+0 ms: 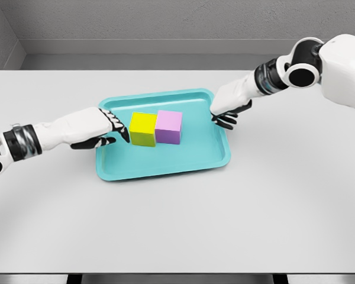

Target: Push two cubes

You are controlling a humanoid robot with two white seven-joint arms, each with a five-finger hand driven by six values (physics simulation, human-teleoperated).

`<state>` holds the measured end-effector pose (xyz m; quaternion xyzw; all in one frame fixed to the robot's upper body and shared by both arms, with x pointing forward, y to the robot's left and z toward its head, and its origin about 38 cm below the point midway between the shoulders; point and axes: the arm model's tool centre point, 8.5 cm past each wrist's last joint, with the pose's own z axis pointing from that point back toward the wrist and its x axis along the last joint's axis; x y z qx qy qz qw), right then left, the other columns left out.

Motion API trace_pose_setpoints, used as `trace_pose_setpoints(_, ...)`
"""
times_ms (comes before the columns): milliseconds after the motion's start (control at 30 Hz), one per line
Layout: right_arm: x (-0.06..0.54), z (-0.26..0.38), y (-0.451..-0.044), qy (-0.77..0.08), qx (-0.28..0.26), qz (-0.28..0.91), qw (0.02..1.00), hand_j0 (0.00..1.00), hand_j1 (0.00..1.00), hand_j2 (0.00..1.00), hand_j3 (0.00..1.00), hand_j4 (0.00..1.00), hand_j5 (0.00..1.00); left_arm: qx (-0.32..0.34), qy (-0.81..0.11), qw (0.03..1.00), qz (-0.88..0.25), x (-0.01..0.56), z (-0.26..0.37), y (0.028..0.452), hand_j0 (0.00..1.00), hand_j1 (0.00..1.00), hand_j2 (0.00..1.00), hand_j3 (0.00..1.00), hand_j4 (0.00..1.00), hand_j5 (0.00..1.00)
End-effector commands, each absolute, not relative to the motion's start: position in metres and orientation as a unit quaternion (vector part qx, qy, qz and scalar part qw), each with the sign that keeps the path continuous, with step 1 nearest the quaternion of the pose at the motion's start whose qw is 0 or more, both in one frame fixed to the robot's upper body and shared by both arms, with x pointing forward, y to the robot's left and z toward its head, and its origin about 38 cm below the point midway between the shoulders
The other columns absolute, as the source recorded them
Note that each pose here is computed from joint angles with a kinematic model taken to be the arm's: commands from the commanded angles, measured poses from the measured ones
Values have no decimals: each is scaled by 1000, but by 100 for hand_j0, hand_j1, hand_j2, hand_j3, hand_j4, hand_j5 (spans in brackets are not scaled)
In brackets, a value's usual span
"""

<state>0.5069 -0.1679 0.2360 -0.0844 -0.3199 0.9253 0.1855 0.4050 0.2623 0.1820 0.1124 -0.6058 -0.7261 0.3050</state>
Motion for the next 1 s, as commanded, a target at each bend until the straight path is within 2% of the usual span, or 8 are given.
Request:
trace_pose_setpoints(0,510,237,-168,-321,-88,923,192,16,16,16,16,16,16,103,-602,311,-728,405,172,257,53,53,53,53,53,53)
trace_pose_setpoints(433,520,223,-179,-293,-108,921,232,17,17,17,17,17,17,89,-602,344,-715,416,152,256,53,53,53,53,53,53)
trace_pose_setpoints(967,522,221,-167,-290,-111,922,232,16,16,16,16,16,16,76,-599,347,-717,414,140,245,54,54,54,54,54,54)
